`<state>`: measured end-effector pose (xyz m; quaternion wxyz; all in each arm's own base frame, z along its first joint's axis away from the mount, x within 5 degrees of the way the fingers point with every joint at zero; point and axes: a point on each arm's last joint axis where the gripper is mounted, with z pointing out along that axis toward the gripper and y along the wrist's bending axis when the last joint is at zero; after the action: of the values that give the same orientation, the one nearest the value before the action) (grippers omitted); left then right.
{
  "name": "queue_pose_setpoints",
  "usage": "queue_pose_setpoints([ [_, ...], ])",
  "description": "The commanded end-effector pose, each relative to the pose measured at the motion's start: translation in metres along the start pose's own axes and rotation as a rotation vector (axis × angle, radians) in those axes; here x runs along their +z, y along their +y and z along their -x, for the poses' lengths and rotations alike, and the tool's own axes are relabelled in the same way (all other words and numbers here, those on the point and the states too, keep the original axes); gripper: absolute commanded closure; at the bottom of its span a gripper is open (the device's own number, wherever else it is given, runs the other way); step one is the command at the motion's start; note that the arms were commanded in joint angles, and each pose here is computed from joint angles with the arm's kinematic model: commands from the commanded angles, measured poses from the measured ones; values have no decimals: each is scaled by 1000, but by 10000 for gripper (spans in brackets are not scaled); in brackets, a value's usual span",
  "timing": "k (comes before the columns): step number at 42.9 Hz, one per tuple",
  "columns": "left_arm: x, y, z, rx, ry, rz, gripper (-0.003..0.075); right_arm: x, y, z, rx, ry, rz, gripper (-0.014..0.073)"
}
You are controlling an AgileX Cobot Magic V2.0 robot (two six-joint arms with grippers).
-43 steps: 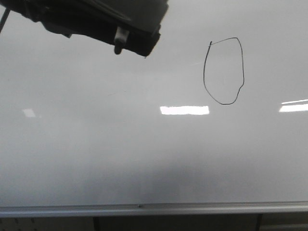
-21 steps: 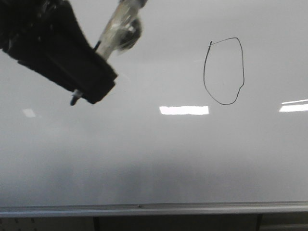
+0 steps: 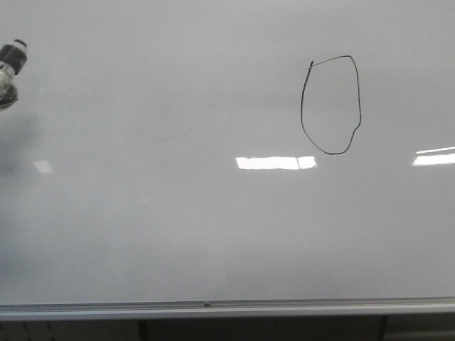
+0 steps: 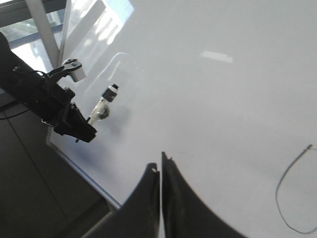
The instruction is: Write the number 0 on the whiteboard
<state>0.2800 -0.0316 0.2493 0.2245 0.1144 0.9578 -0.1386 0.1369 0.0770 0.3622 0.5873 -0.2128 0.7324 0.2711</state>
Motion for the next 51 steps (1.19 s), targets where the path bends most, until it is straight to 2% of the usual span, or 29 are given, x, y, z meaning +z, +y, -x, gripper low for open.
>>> queue_pose_setpoints([
  [1,-3,10,11,-48,-75,29,740,-20,1,-4,-6,-101,-82,666],
  [12,30,29,18,-78,-100,93,740,-55,9,-35,-29,-201,-140,664],
  [19,45,38,22,-90,-130,132,740,-60,12,-35,-39,-222,-135,664],
  [33,49,44,28,-123,-205,166,729,-60,12,-35,-38,-221,-134,664],
  [37,50,44,28,-123,-204,165,652,-60,12,-35,-38,-221,-134,664],
  [45,50,43,28,-124,-198,161,402,-60,12,-35,-38,-221,-134,664],
  [51,50,43,28,-124,-196,161,255,-60,12,-35,-38,-223,-137,664],
])
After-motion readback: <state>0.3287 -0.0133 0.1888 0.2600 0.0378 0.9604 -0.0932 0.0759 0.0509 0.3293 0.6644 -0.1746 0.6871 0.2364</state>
